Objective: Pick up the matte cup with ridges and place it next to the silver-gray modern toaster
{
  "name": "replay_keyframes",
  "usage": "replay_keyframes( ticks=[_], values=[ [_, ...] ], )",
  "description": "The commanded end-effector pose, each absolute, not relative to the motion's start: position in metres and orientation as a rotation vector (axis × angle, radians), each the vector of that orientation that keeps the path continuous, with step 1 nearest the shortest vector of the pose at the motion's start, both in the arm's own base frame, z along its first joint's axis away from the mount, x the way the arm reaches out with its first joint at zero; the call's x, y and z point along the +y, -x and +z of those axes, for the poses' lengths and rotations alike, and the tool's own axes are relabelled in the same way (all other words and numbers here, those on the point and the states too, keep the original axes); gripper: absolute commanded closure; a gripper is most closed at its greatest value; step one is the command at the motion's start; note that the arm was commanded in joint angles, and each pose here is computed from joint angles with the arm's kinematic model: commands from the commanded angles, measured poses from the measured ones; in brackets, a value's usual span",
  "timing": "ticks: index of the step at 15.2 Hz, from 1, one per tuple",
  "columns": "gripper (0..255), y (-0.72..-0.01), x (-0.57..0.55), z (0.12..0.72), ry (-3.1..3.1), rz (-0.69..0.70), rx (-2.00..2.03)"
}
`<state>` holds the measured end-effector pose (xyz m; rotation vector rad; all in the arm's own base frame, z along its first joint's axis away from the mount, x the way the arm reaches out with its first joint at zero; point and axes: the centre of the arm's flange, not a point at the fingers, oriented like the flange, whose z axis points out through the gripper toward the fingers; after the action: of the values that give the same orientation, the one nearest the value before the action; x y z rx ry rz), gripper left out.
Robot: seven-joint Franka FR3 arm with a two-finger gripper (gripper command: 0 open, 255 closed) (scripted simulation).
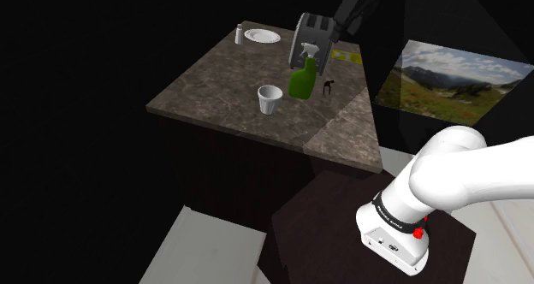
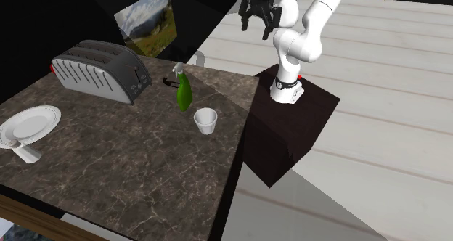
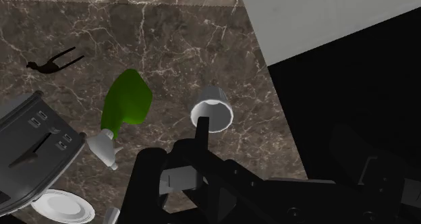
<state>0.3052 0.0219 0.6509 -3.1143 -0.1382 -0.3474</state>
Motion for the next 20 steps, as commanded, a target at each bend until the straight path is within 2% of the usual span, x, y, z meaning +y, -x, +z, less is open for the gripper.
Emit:
replay_keyframes(
  ticks=[1, 20],
  values=[
    [0, -0.305, 0.022, 0.651, 3.114, -0.347, -0.138],
    [0, -0.463, 0.059, 0.455, 3.214, -0.313, -0.163]
  ],
)
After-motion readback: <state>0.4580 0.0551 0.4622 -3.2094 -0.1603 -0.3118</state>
